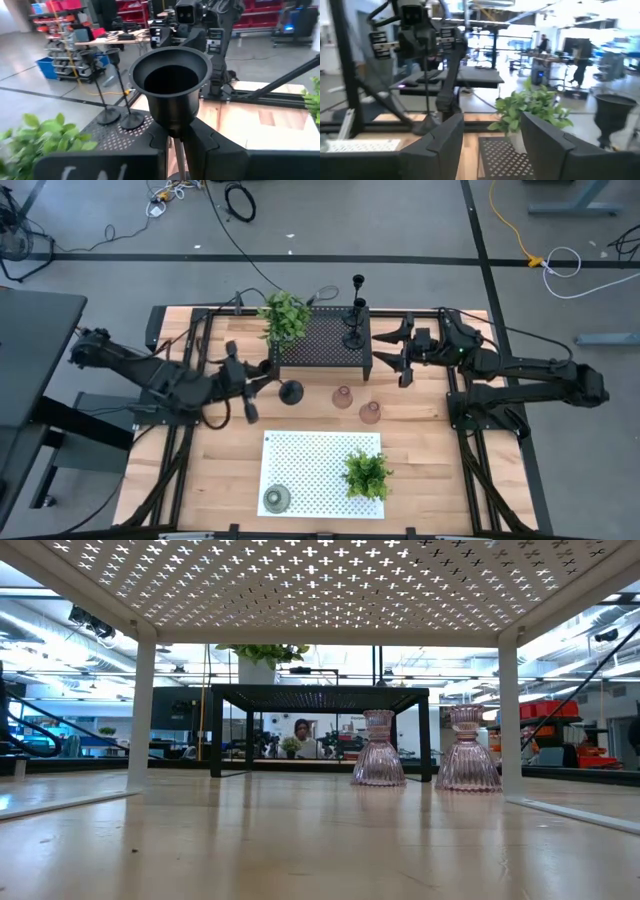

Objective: Pick & Place candle stick holders
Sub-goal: Put the big black candle holder on the black shelf aligned with the other big black candle holder

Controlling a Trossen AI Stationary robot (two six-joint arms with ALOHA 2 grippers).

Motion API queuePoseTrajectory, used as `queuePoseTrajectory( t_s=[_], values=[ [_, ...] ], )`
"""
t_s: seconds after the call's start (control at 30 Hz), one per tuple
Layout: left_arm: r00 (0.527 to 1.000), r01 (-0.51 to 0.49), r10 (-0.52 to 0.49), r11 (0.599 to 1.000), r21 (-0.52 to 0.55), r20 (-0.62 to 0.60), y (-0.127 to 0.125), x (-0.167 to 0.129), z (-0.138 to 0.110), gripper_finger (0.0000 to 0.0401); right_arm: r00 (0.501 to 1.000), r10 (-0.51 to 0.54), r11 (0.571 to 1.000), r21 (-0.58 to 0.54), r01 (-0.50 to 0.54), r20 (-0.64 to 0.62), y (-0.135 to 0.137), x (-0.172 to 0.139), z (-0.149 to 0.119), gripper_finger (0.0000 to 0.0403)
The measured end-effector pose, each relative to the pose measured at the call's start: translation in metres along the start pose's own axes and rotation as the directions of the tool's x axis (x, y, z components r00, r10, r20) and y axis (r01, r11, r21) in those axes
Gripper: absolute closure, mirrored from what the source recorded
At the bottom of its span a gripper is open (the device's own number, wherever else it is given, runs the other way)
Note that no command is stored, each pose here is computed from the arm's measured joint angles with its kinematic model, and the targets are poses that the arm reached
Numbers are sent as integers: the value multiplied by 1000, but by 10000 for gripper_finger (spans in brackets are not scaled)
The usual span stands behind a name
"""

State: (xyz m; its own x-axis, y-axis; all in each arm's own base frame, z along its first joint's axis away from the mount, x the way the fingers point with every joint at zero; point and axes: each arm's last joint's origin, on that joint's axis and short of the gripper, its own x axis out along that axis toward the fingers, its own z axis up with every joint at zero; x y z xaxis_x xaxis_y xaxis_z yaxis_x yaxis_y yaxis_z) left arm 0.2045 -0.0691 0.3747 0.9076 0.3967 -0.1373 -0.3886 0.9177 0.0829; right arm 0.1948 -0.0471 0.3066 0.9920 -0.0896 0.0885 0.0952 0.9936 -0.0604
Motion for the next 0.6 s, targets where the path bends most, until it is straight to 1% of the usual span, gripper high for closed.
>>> queuePoseTrajectory(
  t_s=[0.07,0.17,0.27,0.37,0.47,0.6],
  values=[
    [1000,25,-25,1000,-14,6,4,9,1,369,1000,-27,999,18,27,-2,3,1,0,217],
    [998,60,-60,998,-12,8,10,23,2,369,999,-32,999,23,32,-20,8,5,-4,231],
    [996,91,-91,996,-15,10,13,35,1,369,1000,2,1000,28,-1,-31,13,13,-9,242],
    [995,100,-99,995,-25,20,16,43,1,369,998,53,998,33,-52,-36,19,24,-16,247],
    [994,109,-108,993,-35,31,19,50,1,369,996,88,995,41,-88,-3,24,32,-19,248],
    [989,142,-140,989,-36,55,20,58,2,369,993,105,994,39,-107,50,30,40,-20,248]
  ],
)
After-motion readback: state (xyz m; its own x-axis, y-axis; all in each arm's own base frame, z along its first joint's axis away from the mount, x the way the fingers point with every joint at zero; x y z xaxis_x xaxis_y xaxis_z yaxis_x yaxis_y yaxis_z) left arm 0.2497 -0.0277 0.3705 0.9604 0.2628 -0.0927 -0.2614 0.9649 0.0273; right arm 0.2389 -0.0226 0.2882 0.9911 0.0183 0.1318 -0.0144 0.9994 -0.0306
